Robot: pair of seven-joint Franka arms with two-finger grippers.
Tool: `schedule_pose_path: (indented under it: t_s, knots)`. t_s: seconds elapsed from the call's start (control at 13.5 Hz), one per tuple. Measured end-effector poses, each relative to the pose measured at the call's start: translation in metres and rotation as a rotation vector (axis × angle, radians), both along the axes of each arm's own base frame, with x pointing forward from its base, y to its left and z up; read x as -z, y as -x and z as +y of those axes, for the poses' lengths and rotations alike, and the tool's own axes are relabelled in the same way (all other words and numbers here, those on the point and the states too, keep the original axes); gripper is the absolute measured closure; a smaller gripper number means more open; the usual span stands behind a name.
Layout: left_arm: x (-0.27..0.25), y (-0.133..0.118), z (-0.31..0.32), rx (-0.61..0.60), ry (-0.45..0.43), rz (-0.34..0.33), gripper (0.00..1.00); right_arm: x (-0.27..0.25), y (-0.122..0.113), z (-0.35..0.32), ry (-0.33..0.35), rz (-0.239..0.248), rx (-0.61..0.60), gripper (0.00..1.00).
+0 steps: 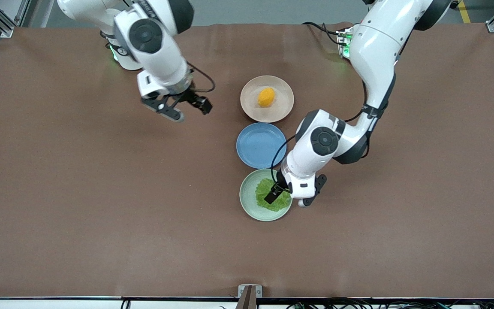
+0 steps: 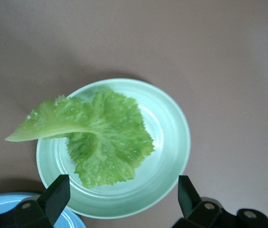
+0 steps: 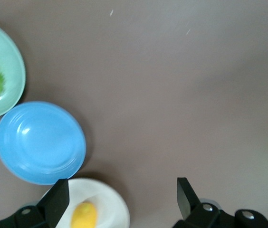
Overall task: Pick lemon and lettuce from plates
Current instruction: 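Lower the left gripper onto the lettuce while the right gripper descends to the lemon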
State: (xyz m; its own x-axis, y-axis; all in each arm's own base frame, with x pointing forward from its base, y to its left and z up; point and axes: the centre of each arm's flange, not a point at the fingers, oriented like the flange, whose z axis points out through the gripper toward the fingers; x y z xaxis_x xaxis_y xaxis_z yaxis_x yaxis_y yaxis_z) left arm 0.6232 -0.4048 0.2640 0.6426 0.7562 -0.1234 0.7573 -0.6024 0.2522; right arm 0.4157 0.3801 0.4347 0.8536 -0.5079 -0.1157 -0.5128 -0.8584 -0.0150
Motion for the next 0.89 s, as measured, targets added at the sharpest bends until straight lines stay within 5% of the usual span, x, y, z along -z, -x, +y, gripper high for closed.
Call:
schedule_pose_path:
  t_s: [0.45, 0.89]
  knots:
    - [0.052, 0.013, -0.010, 0.032, -0.080, 0.018, 0.00, 0.102, 0.094, 0.114, 0.021, -0.037, 0.057, 0.00]
    - [0.068, 0.012, -0.008, 0.038, -0.091, 0.011, 0.00, 0.183, 0.120, 0.148, 0.014, -0.056, 0.074, 0.00]
